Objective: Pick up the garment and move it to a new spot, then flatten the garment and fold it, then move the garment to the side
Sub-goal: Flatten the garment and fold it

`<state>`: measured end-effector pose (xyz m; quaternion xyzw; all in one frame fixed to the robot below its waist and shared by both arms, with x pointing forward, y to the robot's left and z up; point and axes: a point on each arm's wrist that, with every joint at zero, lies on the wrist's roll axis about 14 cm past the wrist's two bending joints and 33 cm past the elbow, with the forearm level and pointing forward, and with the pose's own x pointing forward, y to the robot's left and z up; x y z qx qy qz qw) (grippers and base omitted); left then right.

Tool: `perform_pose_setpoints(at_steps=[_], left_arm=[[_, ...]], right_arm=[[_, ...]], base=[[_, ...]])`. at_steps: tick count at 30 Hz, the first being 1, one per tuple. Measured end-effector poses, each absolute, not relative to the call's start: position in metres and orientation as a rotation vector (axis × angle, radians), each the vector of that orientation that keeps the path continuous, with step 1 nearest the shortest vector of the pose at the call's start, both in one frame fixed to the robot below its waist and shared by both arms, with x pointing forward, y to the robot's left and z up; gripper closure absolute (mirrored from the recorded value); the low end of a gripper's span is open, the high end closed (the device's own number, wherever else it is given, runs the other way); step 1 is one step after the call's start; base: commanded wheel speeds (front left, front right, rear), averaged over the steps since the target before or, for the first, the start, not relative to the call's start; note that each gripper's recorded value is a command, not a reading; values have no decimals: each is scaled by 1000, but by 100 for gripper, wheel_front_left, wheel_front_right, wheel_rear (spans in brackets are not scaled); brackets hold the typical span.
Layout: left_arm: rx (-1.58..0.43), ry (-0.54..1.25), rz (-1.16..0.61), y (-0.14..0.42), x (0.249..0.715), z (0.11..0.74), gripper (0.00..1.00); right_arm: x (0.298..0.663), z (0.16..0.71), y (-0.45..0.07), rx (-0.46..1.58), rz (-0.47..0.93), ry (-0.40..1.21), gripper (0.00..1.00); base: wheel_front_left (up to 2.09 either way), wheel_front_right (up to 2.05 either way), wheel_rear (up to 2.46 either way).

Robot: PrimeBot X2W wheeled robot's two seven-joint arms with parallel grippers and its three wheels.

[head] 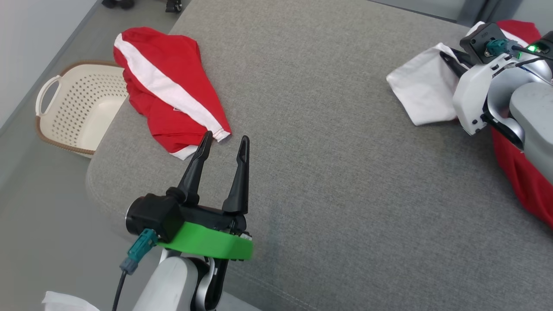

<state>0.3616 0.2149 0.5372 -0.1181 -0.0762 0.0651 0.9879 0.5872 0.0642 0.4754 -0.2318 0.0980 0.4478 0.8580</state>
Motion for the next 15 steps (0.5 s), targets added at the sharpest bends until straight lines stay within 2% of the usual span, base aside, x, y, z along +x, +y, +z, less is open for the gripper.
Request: perform_pose_setpoints(at_steps=[6,11,15], left_arm=[[-229,-157,86,202,359,537,0],[-240,-162,50,191,360,538,0],[-250,-173,26,184,360,541,0]], right_arm=[[572,509,70,-369,929,57,100],[523,494,86,-291,997,74,100],[474,462,89,-305,1071,132,100]], base=[[0,0,0],[0,0,0],[0,0,0]])
